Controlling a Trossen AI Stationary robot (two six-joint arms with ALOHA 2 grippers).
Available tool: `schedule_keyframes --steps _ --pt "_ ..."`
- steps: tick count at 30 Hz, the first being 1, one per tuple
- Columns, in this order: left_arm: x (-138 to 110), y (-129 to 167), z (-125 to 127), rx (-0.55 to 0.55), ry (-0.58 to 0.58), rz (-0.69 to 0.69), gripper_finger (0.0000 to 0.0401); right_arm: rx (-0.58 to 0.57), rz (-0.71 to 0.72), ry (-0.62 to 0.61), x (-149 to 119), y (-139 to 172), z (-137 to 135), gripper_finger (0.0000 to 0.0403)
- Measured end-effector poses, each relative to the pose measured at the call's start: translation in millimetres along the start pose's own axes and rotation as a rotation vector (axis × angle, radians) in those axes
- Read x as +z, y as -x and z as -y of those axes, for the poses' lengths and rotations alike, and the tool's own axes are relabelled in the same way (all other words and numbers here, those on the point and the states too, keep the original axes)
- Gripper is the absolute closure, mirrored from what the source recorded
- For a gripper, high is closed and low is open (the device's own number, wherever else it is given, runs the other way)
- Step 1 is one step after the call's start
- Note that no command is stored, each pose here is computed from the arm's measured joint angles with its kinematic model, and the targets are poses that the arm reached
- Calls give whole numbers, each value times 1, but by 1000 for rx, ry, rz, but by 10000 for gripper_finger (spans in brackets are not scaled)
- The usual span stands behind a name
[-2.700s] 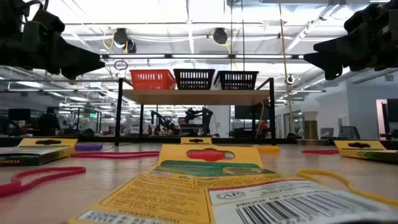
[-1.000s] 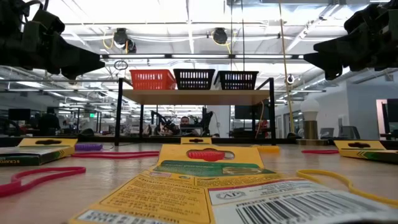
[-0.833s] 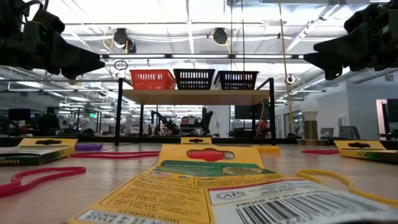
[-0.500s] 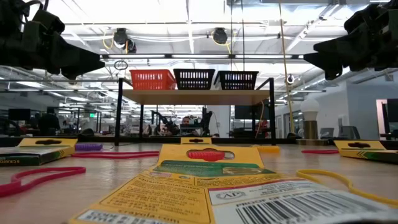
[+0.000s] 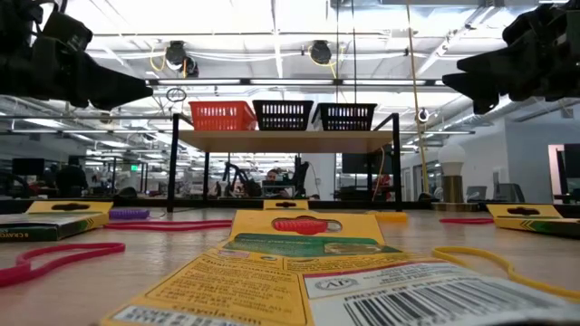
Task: Pick & Place Office Desk Supplies
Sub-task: Put the crayon box into the orange basket on the shelf
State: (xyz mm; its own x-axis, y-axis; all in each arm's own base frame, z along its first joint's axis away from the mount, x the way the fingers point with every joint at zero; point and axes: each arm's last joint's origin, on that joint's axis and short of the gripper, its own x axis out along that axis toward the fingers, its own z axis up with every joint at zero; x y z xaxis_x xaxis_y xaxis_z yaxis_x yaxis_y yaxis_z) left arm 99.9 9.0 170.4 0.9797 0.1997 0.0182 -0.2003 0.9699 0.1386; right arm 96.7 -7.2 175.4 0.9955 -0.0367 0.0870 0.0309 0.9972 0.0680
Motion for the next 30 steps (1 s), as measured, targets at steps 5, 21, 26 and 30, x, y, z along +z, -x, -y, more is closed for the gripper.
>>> schedule_keyframes --steps 5,21,26,30 --pt "4 0 -1 4 107 38 176 -29 60 -94 5 0 1 211" --pt "9 0 -1 1 302 99 176 -18 203 -190 19 2 0 211" --pt "11 1 -2 0 328 111 176 -16 211 -192 20 2 0 211" --pt "11 1 -1 -7 311 112 176 -8 257 -188 24 3 0 211"
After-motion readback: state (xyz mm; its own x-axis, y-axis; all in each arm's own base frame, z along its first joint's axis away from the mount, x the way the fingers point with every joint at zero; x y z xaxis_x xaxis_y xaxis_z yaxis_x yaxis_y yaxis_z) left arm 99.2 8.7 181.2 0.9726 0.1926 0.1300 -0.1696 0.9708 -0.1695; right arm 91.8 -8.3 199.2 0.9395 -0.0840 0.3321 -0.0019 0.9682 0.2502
